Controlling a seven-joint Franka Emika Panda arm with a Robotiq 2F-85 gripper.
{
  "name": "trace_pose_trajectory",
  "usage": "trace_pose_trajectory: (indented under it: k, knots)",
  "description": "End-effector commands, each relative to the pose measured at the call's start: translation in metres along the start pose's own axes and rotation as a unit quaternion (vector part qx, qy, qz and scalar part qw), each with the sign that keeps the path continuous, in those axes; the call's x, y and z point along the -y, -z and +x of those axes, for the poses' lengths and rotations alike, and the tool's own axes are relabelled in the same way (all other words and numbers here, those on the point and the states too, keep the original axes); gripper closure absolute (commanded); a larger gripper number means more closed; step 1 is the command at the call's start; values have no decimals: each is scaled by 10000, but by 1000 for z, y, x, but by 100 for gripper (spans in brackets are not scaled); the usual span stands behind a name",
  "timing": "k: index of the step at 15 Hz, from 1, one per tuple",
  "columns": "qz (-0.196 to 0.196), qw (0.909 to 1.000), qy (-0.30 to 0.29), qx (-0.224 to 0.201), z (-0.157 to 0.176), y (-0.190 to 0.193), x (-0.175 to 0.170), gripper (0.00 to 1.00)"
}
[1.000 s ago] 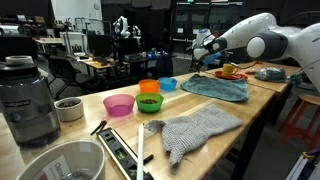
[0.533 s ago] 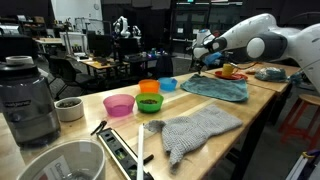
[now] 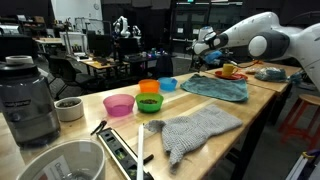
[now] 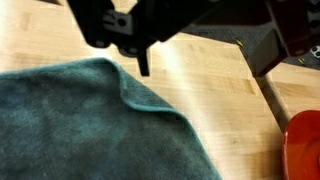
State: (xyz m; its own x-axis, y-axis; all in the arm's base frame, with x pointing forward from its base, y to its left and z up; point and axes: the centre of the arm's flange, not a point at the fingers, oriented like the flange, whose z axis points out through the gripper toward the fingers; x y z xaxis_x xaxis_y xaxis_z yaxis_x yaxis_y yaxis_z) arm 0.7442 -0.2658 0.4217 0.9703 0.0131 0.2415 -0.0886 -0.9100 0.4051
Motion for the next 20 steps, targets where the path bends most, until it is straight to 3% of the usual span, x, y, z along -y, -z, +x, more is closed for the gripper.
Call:
trace_pose_trajectory:
  k: [1, 11, 20]
  knots:
    - [390, 9986, 354, 93, -7, 17, 2, 0]
    - [502, 9924, 1007, 493, -18, 6, 13, 0]
    - [388, 9931, 1027, 416, -17, -9, 28, 0]
